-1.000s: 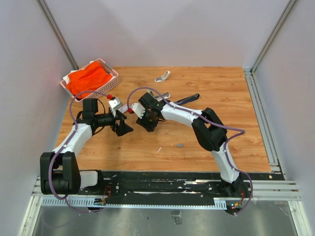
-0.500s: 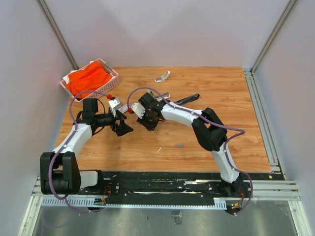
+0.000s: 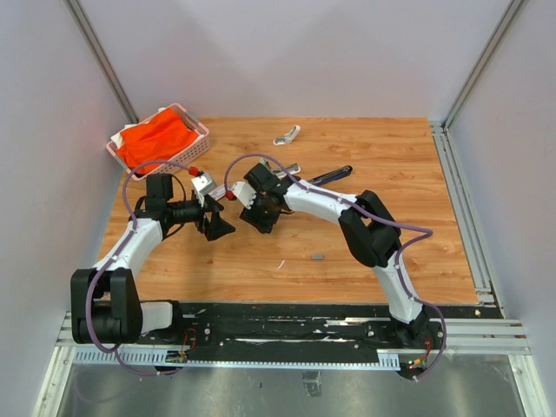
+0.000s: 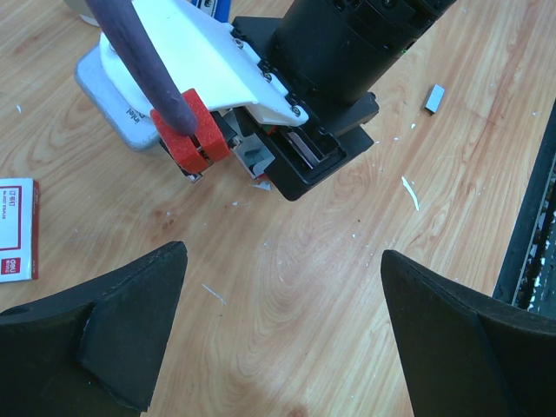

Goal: Unload the staples from the stapler
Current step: Adjust the staple in the staple box.

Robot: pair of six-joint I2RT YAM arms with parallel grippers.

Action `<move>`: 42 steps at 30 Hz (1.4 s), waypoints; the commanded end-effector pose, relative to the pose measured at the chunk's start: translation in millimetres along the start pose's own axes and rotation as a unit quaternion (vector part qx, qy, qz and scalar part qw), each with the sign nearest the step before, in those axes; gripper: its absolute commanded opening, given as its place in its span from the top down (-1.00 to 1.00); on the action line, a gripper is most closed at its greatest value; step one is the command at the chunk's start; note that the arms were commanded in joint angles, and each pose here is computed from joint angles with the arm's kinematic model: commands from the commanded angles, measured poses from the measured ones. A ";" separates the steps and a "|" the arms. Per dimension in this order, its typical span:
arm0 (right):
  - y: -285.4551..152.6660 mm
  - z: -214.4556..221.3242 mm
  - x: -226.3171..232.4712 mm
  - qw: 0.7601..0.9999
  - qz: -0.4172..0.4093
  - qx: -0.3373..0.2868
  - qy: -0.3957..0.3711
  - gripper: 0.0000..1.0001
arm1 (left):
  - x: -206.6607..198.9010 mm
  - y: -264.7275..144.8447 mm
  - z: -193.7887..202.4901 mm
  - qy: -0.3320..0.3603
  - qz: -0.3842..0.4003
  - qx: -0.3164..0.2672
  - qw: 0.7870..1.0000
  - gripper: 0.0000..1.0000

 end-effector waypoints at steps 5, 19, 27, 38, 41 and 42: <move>-30.9 -28.1 -4.6 0.999 0.019 -0.029 -0.027 -0.11 | -0.1 -1.8 1.1 0.002 0.007 -0.003 1.000 -0.96; -8.7 -21.0 4.8 1.000 0.000 -0.001 -0.009 -0.12 | -3.3 -8.2 -2.1 0.010 0.017 -0.010 1.000 -0.96; 1.8 -14.0 7.2 1.000 -0.004 0.015 -0.004 -0.12 | -3.0 -8.0 -1.2 0.010 0.018 -0.008 1.000 -0.96; 9.3 -8.2 9.4 1.000 -0.009 0.026 0.000 -0.04 | -3.8 -8.2 -1.2 0.011 0.020 -0.009 1.000 -0.96; 10.5 -8.0 10.5 1.000 -0.012 0.027 0.000 0.02 | -4.0 -8.3 -1.4 0.012 0.020 -0.009 1.000 -0.96; 10.5 -8.2 10.6 1.000 -0.012 0.026 -0.001 0.03 | -4.1 -8.3 -1.4 0.012 0.020 -0.009 1.000 -0.96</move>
Point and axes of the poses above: each gripper's point midway between its finger pads, its own y axis out along the fingers, its own x axis along the line the jaws close on, z = x × y, the point moved 10 cm from there along -y, back along the fingers, and after that the axes turned 9 degrees about -y, right-handed, at the moved point
